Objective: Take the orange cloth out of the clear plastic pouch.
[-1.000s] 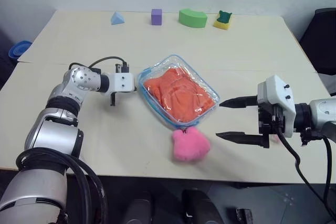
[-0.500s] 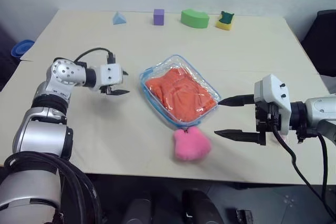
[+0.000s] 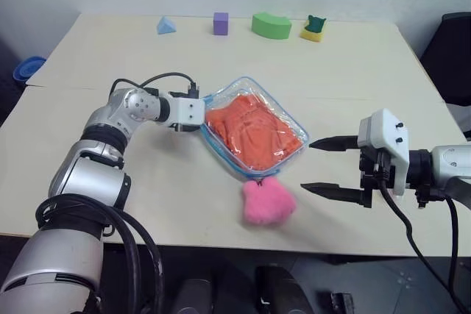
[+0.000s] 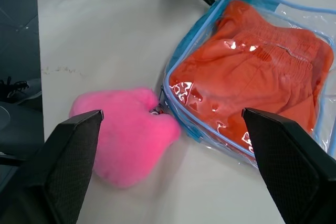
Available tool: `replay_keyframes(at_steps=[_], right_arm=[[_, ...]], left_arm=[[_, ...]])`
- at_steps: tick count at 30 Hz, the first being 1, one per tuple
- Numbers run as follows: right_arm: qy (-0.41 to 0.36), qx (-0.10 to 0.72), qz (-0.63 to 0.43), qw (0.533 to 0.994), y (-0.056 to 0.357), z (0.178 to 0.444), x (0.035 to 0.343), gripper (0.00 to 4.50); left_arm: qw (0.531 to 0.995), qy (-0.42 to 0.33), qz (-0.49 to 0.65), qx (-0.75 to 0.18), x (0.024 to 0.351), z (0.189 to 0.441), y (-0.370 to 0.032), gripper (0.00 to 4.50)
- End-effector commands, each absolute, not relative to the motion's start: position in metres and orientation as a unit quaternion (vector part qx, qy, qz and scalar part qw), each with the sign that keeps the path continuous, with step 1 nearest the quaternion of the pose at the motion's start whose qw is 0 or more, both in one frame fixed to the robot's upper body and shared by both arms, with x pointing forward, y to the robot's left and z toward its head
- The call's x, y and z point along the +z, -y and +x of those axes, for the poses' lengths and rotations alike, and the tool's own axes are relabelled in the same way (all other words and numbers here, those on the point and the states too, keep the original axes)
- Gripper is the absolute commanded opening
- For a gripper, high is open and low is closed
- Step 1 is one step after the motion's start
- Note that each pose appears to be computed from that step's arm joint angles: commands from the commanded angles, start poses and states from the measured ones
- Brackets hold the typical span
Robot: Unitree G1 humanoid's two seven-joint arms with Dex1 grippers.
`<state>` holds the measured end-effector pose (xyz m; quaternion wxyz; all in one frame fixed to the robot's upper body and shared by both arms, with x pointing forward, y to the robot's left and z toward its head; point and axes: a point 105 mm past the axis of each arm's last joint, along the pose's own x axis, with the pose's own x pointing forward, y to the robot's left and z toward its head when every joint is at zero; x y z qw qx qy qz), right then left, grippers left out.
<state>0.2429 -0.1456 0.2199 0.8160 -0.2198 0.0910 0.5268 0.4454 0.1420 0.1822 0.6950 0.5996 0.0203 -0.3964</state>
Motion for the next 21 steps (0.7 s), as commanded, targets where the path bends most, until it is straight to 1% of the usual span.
replay_keyframes(at_steps=[1,3,4,8,9,13,16,17,21], right_arm=[[-0.068,0.523,-0.231,0.817,0.145,0.238,0.230,4.41],[-0.070,0.522,-0.232,0.818,0.145,0.237,0.230,4.41],[-0.070,0.522,-0.232,0.818,0.145,0.237,0.230,4.41],[-0.071,0.525,-0.234,0.816,0.144,0.237,0.229,4.41],[-0.071,0.526,-0.233,0.815,0.143,0.237,0.229,4.41],[-0.071,0.533,-0.231,0.811,0.140,0.238,0.227,4.41],[-0.071,0.538,-0.227,0.809,0.138,0.239,0.224,4.41],[-0.072,0.539,-0.226,0.808,0.137,0.240,0.223,4.41],[-0.074,0.547,-0.222,0.804,0.133,0.243,0.218,4.41]], left_arm=[[0.705,-0.014,0.598,-0.380,0.190,0.449,-0.144,2.43],[0.710,-0.019,0.591,-0.383,0.188,0.448,-0.146,1.85],[0.712,-0.022,0.587,-0.384,0.186,0.447,-0.148,1.46],[0.723,-0.045,0.563,-0.397,0.179,0.443,-0.159,0.25],[0.728,-0.049,0.557,-0.397,0.178,0.442,-0.162,0.02],[0.746,-0.072,0.534,-0.391,0.175,0.438,-0.180,0.02],[0.774,-0.072,0.521,-0.353,0.181,0.439,-0.196,0.02],[0.782,-0.078,0.514,-0.345,0.180,0.435,-0.200,0.02],[0.812,-0.112,0.475,-0.321,0.166,0.394,-0.197,0.02]])
